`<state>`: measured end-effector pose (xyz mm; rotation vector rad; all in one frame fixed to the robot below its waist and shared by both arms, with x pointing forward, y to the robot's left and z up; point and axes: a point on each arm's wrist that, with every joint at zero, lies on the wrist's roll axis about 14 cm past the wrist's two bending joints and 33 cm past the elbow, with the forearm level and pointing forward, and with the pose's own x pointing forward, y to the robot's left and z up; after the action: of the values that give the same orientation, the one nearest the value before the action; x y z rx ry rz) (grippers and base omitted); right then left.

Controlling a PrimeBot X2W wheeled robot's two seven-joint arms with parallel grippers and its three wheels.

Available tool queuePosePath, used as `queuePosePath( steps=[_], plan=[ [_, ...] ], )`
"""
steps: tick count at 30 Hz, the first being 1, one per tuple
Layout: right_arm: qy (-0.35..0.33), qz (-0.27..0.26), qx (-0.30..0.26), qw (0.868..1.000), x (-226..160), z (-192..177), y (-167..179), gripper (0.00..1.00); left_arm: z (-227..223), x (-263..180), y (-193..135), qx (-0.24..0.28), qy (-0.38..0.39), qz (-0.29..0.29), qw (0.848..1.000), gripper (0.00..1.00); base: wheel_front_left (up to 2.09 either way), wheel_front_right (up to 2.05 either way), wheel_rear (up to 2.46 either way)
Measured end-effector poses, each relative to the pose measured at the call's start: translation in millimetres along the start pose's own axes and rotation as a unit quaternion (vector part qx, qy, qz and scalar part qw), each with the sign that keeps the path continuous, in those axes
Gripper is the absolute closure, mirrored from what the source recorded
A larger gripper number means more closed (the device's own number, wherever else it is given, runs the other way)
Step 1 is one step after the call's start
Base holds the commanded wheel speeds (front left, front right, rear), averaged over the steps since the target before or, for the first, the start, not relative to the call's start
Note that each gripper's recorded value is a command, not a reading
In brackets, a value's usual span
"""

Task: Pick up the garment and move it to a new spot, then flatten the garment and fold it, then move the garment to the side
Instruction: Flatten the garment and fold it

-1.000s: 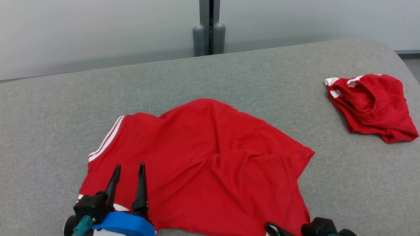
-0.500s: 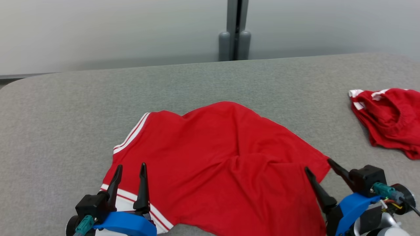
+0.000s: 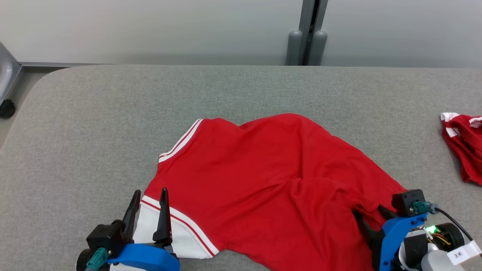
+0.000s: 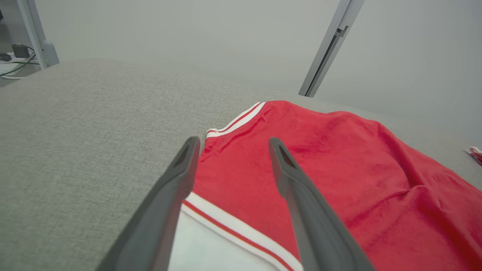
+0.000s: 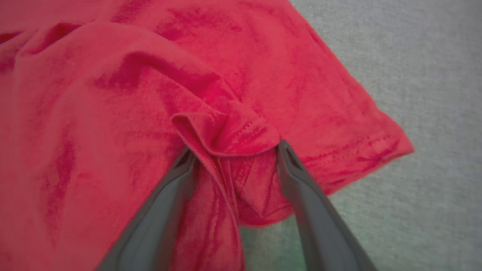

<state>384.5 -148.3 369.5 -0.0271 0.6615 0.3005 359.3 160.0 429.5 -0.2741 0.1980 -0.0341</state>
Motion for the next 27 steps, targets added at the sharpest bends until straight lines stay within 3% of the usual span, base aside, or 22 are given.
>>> queuePosePath(
  steps=[1,2,3,4,10,21,27],
  plan=[
    [0.005,0.003,0.0,1.0,2,-1,1,0.04,0,-1,1,0.0,0.0,0.002,1.0,0.0,0.0,0.0,0.0],
    [0.008,0.006,-0.004,1.0,3,-2,2,0.52,0,-1,2,0.0,-0.001,0.002,1.0,0.0,0.0,0.0,0.0],
    [0.01,0.009,-0.006,1.0,4,-2,3,0.67,1,-1,2,0.0,-0.001,0.003,1.0,0.0,0.0,0.0,0.0],
    [0.01,0.011,-0.007,1.0,5,-2,3,1.0,1,-1,3,0.0,-0.001,0.004,1.0,0.0,0.0,0.0,0.0],
    [-0.024,-0.001,-0.031,0.999,13,21,-10,1.0,-1,0,4,-0.003,0.002,0.006,1.0,0.0,0.0,0.0,0.0],
    [-0.165,-0.045,-0.111,0.979,32,150,-37,1.0,3,0,8,-0.009,-0.008,0.016,1.0,0.0,0.0,0.0,0.0],
    [-0.213,-0.055,-0.134,0.966,37,194,-37,1.0,3,-4,16,-0.009,-0.009,0.029,1.0,0.0,0.0,0.0,0.0]
  ],
)
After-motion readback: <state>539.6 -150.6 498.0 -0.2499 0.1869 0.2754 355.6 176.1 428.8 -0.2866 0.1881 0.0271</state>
